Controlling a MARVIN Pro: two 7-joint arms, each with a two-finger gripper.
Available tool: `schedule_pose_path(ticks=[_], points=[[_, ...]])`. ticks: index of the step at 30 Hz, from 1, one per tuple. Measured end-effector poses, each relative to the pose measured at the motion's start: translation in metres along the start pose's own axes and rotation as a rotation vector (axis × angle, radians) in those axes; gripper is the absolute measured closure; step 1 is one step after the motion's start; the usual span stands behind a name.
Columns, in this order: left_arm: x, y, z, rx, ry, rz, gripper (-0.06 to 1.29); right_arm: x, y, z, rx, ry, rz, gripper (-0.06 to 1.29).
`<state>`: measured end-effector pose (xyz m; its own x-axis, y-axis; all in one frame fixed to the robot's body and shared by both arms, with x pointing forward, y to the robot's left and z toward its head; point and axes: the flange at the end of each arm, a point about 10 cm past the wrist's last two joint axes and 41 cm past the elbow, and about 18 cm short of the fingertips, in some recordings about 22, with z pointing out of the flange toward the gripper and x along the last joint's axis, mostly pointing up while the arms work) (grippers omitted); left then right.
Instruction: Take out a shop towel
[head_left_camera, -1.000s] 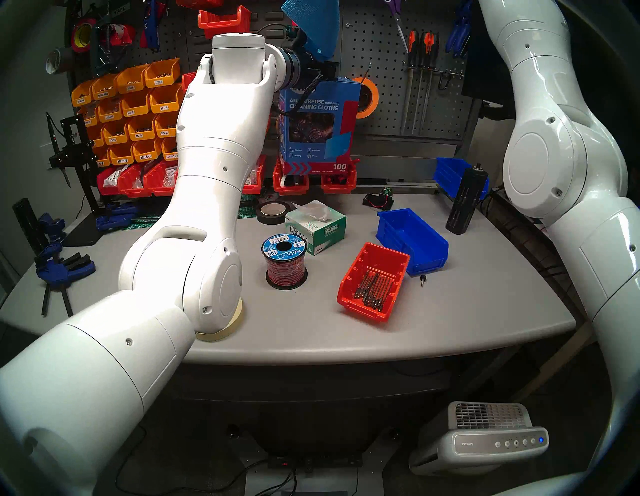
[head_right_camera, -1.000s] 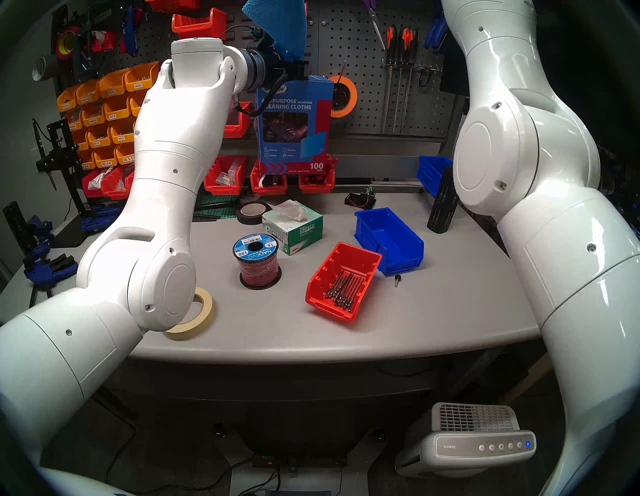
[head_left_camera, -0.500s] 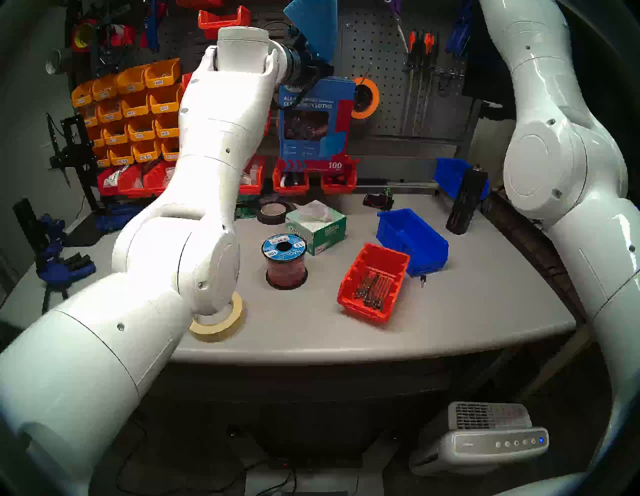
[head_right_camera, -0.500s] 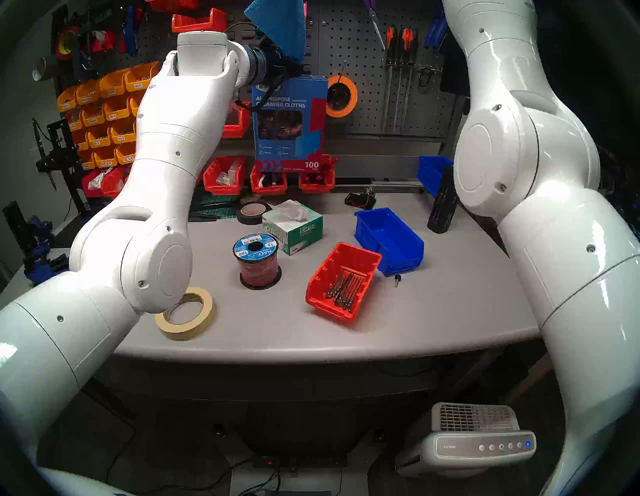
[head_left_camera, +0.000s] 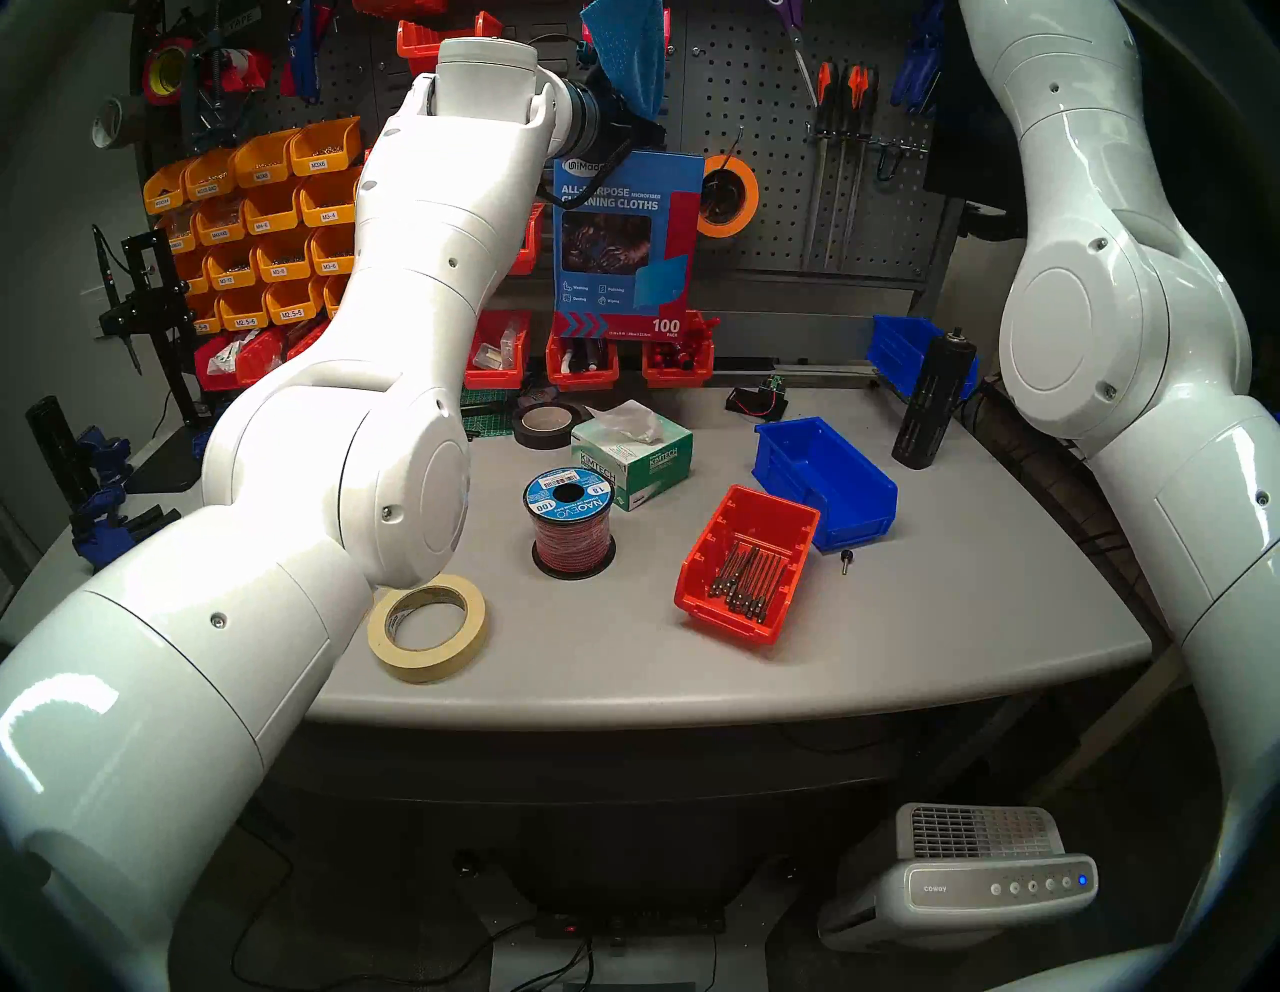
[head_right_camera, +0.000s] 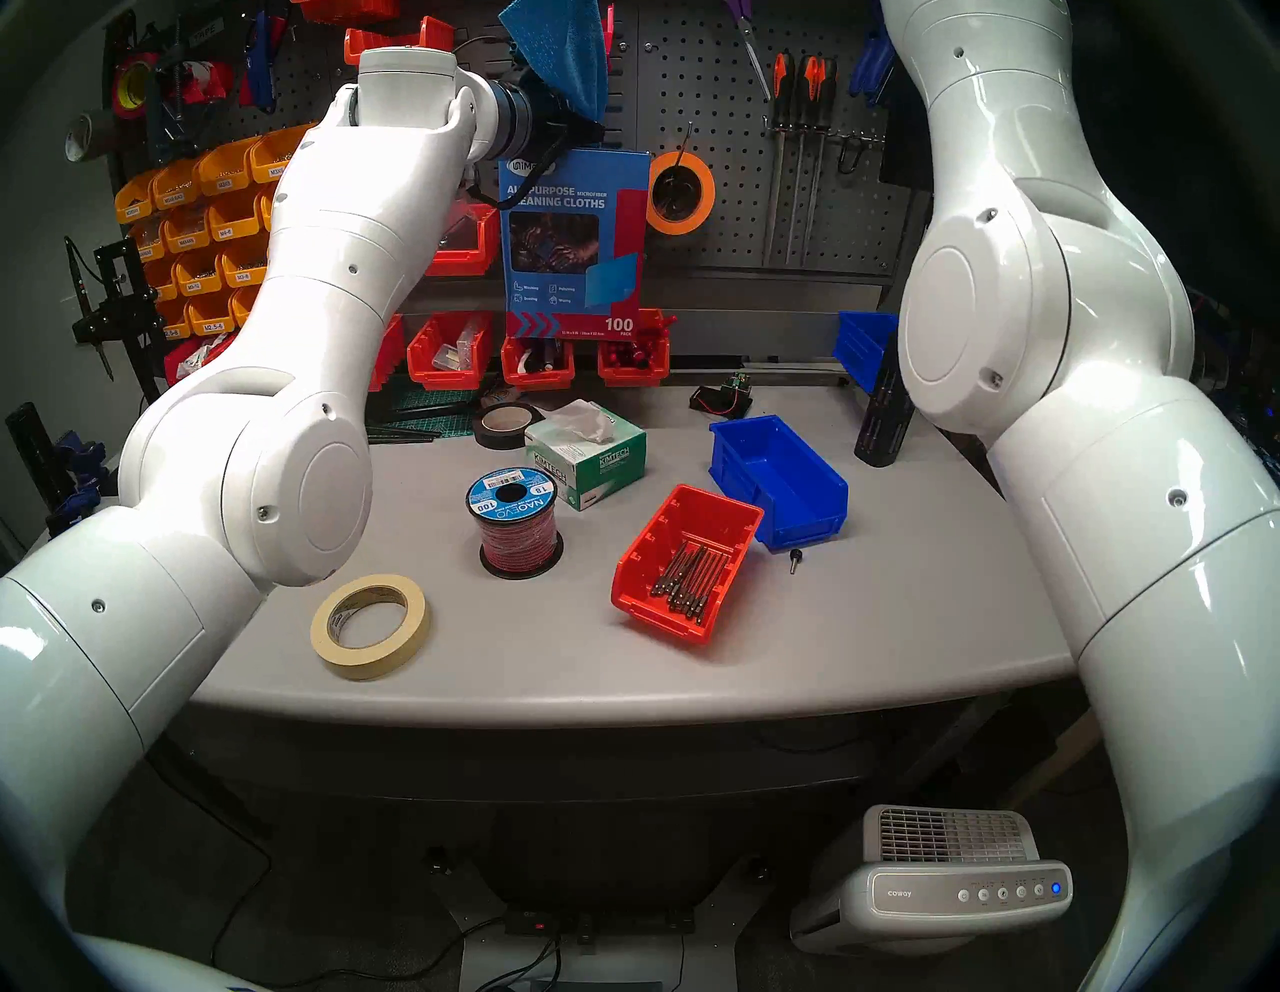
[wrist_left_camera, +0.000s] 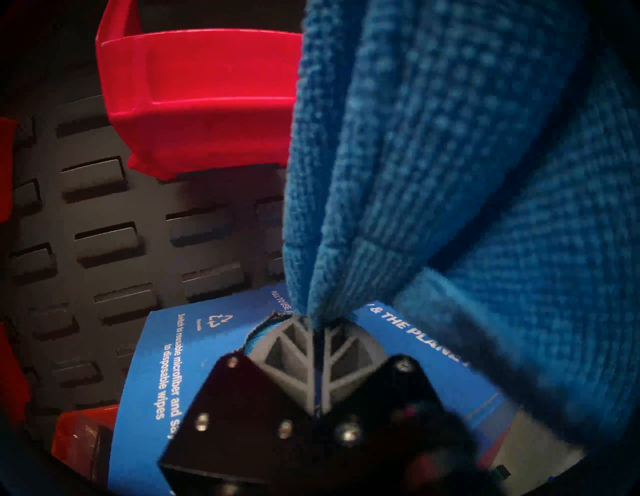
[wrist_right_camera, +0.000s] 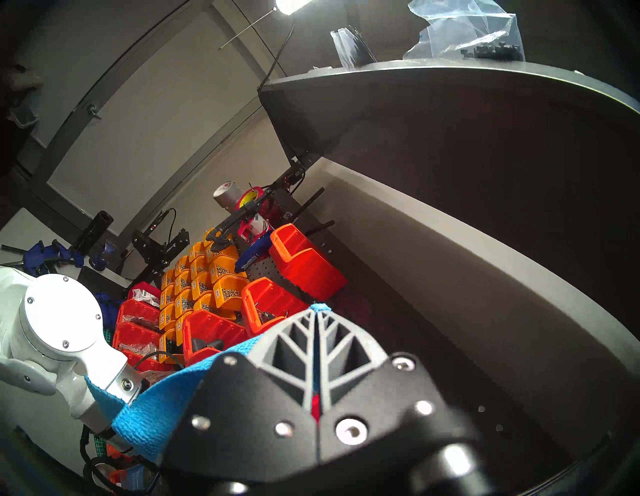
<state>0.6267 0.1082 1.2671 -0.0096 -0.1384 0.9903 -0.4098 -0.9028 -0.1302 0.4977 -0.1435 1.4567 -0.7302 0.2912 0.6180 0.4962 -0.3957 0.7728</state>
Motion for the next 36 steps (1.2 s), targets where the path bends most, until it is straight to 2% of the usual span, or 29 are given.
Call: schedule_pose_path(ticks=[9, 17, 24, 28, 29, 31, 34, 36], points=[[0.017, -0.002, 0.000, -0.013, 0.020, 0.021, 1.25, 0.022, -0.001, -0.009, 0.007, 0.041, -0.062, 1.27], [-0.001, -0.006, 0.011, 0.003, -0.026, 0.032, 1.25, 0.066, -0.007, -0.022, 0.038, 0.142, -0.155, 1.27], [0.001, -0.009, 0.016, 0.014, -0.023, 0.048, 1.25, 0.101, -0.020, -0.034, 0.060, 0.218, -0.212, 1.27], [0.002, -0.009, 0.018, 0.013, -0.019, 0.056, 1.20, 0.107, -0.025, -0.040, 0.048, 0.228, -0.205, 1.27], [0.002, -0.009, 0.019, 0.012, -0.016, 0.058, 1.11, 0.107, -0.027, -0.042, 0.041, 0.228, -0.197, 1.27], [0.002, -0.009, 0.020, 0.007, -0.011, 0.061, 1.25, 0.103, -0.029, -0.044, 0.027, 0.221, -0.181, 1.27], [0.003, -0.009, 0.021, 0.000, -0.008, 0.062, 1.25, 0.095, -0.030, -0.047, 0.012, 0.206, -0.160, 1.27], [0.003, -0.009, 0.021, -0.011, -0.001, 0.063, 1.25, 0.082, -0.032, -0.051, -0.006, 0.187, -0.128, 1.27]])
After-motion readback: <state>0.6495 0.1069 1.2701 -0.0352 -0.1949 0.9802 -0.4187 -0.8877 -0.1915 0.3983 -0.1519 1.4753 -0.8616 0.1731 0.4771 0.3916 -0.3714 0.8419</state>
